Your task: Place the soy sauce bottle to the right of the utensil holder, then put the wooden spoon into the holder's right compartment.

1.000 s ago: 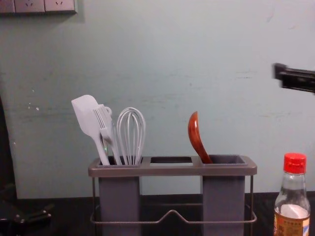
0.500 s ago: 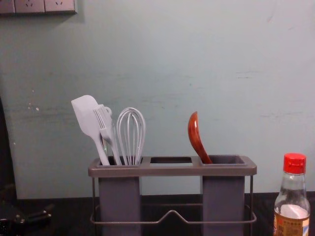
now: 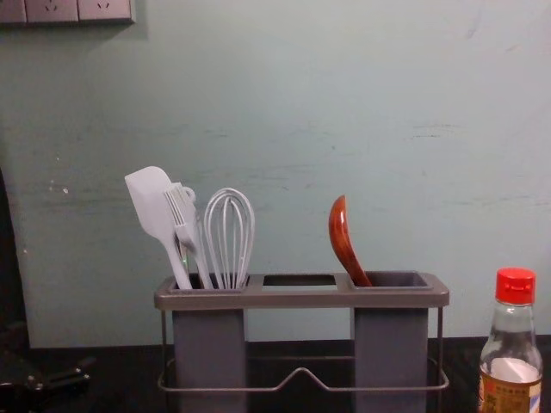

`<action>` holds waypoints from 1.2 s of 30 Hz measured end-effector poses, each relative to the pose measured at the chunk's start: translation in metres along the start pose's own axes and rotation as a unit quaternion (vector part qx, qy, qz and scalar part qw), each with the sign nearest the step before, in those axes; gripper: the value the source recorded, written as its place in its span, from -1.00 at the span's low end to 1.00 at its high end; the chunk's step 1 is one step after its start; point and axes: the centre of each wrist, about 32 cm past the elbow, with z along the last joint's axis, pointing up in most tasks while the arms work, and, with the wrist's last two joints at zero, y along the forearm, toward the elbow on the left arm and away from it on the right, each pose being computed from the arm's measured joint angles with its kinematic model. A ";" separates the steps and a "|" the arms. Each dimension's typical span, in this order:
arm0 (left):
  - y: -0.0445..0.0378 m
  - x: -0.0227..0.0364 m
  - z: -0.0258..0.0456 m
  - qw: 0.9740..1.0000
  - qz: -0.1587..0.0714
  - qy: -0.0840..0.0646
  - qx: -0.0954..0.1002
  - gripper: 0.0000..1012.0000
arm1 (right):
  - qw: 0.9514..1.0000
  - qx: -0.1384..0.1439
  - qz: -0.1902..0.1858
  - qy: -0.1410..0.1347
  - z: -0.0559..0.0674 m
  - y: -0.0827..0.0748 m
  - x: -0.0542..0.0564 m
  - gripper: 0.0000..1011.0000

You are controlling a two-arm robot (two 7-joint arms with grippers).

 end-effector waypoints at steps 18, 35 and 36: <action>0.0000 0.0000 0.0000 1.000 0.000 0.000 0.000 0.99 | 0.996 -0.058 0.049 0.036 -0.022 0.008 -0.012 0.98; 0.0000 0.0000 0.0000 1.000 0.000 0.000 0.000 0.99 | 0.997 -0.055 0.043 0.025 -0.024 0.008 -0.013 0.98; 0.0000 0.0000 0.0000 1.000 0.000 0.000 0.000 0.99 | 0.997 -0.055 0.043 0.025 -0.024 0.008 -0.013 0.98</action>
